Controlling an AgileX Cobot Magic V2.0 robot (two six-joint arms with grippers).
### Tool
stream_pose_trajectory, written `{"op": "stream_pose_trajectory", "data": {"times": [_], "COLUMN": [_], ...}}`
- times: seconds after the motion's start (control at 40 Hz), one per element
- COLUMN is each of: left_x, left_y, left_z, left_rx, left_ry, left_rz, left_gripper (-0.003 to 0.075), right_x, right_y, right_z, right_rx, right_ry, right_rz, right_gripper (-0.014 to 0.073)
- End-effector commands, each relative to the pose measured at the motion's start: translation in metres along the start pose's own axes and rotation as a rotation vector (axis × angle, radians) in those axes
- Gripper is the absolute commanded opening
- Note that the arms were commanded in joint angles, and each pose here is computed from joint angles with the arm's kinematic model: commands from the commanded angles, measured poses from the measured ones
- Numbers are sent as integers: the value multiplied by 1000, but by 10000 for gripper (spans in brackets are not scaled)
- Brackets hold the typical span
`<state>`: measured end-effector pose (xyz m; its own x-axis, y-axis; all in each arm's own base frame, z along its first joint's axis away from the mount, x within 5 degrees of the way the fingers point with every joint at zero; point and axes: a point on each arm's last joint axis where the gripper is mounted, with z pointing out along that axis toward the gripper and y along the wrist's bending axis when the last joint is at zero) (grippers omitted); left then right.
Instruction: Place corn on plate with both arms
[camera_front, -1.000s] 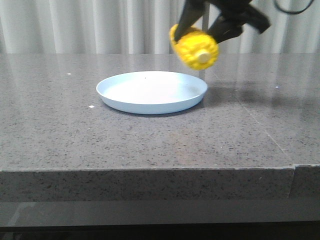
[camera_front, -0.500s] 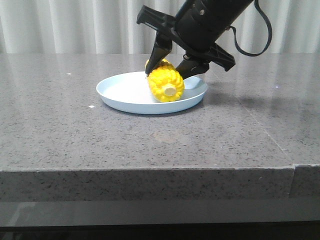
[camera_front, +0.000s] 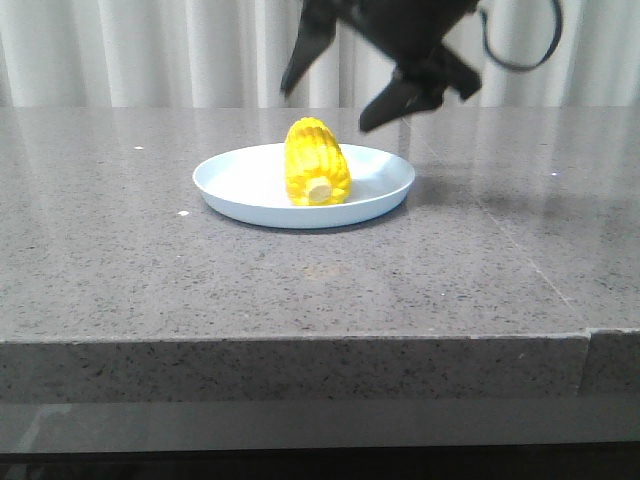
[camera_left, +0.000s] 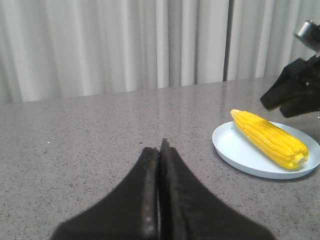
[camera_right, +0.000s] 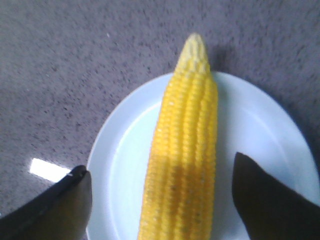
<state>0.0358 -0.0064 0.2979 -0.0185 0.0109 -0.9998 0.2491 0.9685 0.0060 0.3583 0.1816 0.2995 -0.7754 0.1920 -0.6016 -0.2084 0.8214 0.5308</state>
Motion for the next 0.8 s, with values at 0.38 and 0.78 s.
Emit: {"op": "stream_pose_trajectory", "data": {"times": [0.38,0.78], "left_x": [-15,-15], "left_y": [-1,-1], "left_z": [-1,-1], "left_rx": [7,7], "left_ry": [-93,-93], "left_rz": [-5,-5], "left_gripper": [-20,-20], "right_x": [-39,-4], "right_y": [4,-11], "right_z": [-144,-185], "right_rx": [99,251], "right_ry": [-214,-311], "right_rz": [-248,-431], "right_gripper": [25,-56]}}
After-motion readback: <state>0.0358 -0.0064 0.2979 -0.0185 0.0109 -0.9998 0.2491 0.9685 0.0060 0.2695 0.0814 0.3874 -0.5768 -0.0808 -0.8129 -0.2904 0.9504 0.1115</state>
